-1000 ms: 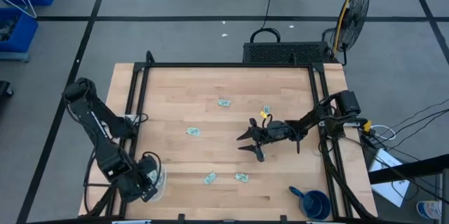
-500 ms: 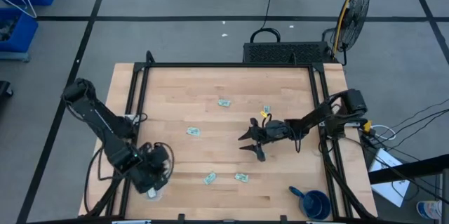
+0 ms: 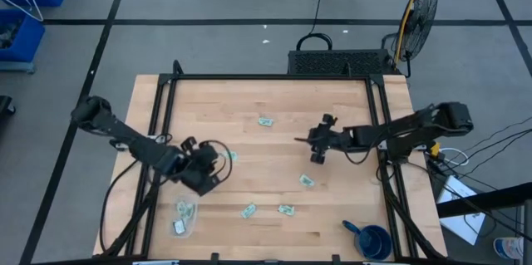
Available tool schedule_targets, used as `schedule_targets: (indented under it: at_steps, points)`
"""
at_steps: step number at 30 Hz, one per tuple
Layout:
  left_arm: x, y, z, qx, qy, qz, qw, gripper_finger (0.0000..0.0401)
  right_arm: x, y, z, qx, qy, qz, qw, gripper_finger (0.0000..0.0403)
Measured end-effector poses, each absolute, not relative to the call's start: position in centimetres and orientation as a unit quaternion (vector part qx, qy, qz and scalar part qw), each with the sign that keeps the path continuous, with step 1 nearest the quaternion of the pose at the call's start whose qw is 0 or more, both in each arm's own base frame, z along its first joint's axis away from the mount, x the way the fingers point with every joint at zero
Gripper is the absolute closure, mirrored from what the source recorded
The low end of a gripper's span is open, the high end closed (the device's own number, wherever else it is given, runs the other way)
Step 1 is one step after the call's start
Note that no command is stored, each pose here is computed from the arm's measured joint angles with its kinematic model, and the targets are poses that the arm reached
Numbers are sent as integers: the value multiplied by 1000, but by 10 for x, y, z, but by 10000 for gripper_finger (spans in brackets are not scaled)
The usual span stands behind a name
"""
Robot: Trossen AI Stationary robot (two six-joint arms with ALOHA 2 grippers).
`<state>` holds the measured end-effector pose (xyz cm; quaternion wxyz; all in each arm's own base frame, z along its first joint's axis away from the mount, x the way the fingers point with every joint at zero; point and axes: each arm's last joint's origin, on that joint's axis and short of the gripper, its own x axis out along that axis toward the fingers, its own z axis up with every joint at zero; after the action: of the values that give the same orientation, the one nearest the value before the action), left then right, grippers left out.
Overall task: Pick and place Stevia / Truvia into bins
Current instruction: Put the stevia packet into the transparent bin
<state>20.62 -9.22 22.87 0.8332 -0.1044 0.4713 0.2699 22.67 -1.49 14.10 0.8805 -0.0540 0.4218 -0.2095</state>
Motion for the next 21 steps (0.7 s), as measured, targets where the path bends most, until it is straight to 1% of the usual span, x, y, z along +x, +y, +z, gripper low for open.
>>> schedule_targets:
  at_steps: [4,7,10,13,17,21]
  points:
    - [212,-78,229,-97,475,284,827,313,218,-26,125,-24,420,-236,876,220]
    - [215,-71,229,-102,474,295,824,313,214,-30,114,10,395,-248,885,220]
    - [217,-67,229,-106,473,301,821,313,207,-33,106,10,382,-267,885,221]
    - [218,-65,229,-101,474,300,822,313,200,-36,97,5,386,-285,878,230]
    - [219,-65,229,-97,475,293,824,313,194,-37,88,3,402,-288,869,264]
    - [219,-64,229,-99,475,293,824,313,193,-37,86,6,396,-285,873,320]
